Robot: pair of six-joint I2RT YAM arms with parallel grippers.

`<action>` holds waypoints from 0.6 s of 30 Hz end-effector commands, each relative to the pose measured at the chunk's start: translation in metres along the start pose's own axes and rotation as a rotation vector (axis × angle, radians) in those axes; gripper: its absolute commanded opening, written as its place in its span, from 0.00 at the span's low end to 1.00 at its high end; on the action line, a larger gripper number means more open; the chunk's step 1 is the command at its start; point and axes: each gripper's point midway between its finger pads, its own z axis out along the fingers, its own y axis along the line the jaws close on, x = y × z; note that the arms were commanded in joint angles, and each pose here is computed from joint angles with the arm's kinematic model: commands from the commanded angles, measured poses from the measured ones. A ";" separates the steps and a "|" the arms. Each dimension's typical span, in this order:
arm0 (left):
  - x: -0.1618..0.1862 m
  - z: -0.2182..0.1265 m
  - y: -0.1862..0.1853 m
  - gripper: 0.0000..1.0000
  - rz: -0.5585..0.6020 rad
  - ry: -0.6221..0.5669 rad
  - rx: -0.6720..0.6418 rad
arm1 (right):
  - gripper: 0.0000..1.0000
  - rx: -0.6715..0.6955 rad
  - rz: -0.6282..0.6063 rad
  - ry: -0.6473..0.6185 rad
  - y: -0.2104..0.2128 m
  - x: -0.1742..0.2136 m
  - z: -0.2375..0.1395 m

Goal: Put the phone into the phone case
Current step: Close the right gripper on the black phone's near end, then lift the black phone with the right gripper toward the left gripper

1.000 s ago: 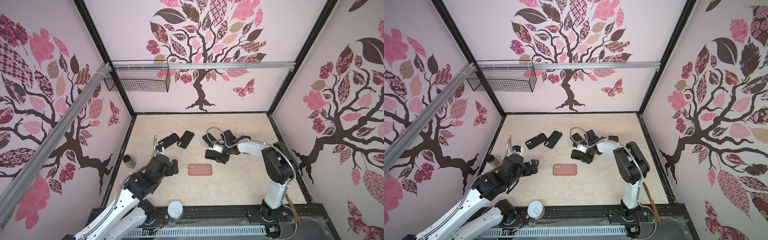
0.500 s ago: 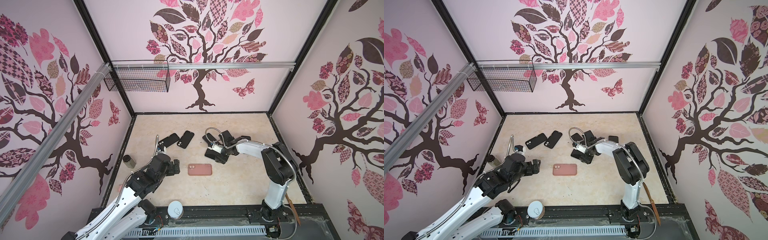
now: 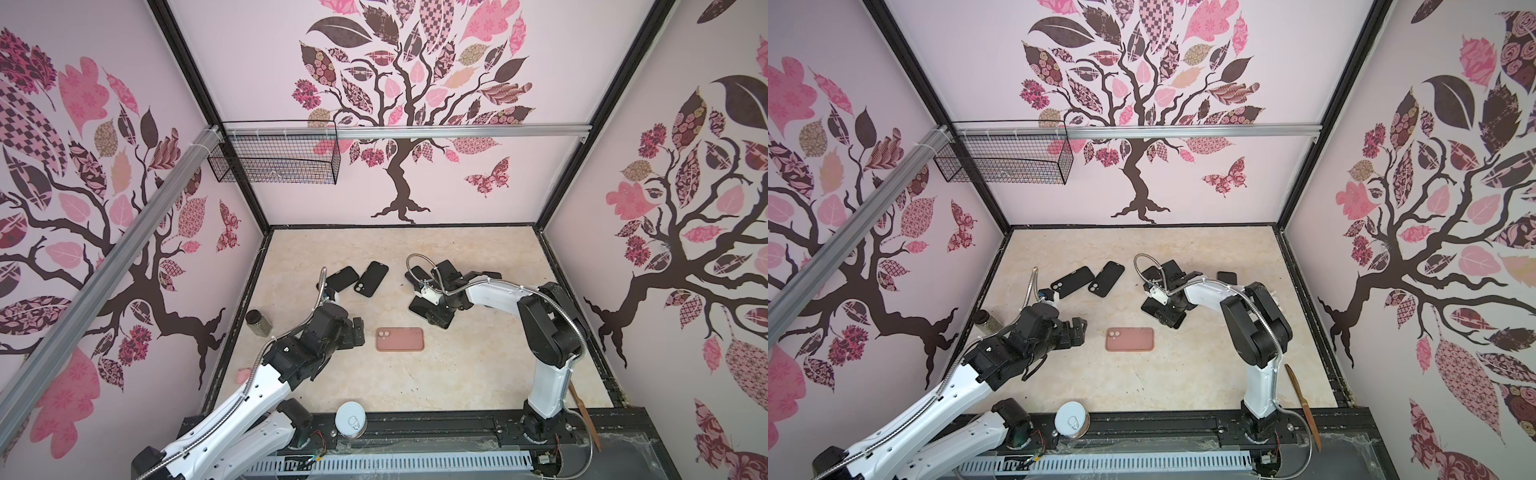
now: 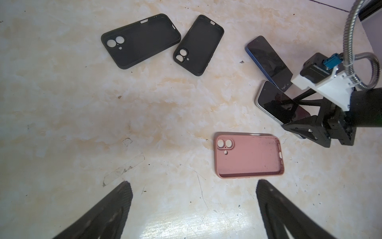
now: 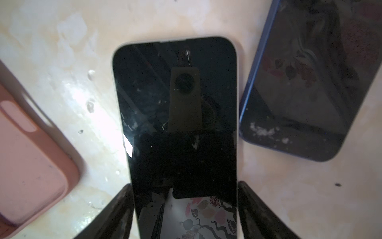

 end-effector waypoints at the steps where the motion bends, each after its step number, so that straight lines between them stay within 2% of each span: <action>1: -0.008 0.001 -0.005 0.97 0.006 -0.021 0.013 | 0.48 -0.048 0.075 0.065 0.015 0.027 0.006; 10: -0.012 0.011 -0.016 0.97 0.018 0.007 0.036 | 0.43 -0.052 0.087 -0.119 0.018 -0.003 -0.028; 18: -0.021 0.005 -0.045 0.97 0.051 0.039 0.156 | 0.42 -0.059 0.096 -0.233 0.023 -0.018 -0.050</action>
